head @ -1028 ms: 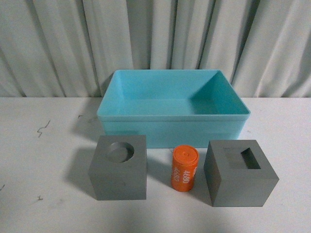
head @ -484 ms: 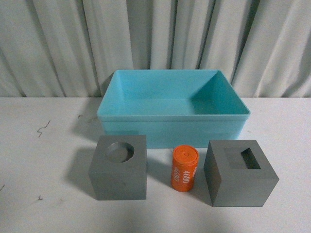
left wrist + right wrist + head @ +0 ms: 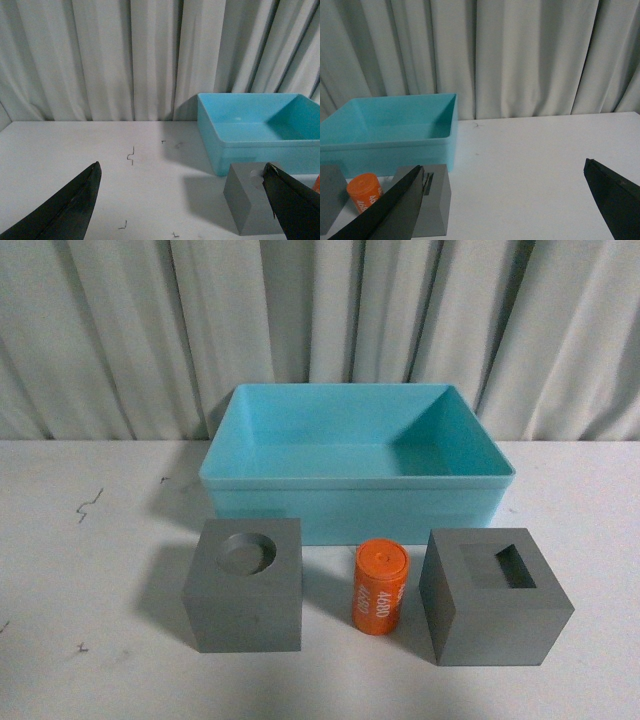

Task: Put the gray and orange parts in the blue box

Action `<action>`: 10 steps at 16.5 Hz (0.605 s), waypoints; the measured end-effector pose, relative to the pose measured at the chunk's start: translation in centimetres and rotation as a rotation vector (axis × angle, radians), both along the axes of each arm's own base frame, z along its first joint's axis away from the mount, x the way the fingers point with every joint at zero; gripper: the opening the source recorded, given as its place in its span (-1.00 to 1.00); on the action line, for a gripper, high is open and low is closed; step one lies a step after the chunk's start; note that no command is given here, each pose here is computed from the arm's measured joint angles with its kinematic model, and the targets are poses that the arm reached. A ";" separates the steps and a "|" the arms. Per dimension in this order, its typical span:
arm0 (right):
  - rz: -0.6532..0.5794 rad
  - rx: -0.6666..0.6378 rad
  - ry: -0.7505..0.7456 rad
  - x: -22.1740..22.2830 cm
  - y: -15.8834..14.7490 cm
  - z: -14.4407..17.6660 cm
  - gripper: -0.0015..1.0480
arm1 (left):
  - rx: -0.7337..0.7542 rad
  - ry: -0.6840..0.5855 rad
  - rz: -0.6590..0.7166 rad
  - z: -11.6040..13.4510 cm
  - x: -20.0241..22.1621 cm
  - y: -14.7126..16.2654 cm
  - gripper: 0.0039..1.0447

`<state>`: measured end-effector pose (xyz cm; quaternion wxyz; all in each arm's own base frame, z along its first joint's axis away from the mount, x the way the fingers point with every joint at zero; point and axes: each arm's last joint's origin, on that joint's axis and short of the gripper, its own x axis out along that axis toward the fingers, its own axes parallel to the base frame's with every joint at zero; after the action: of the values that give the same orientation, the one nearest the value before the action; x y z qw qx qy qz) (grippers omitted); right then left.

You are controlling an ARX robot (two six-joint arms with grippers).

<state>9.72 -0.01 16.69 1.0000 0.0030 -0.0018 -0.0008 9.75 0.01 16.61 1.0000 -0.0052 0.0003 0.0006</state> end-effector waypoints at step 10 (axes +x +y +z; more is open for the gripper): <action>0.000 0.000 0.000 0.0 0.0 0.0 0.87 | 0.000 0.000 0.000 0.0 0.0 0.0 0.88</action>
<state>9.72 -0.01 16.69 1.0000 0.0030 -0.0018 -0.0009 9.75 0.01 16.60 1.0000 -0.0052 0.0005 0.0006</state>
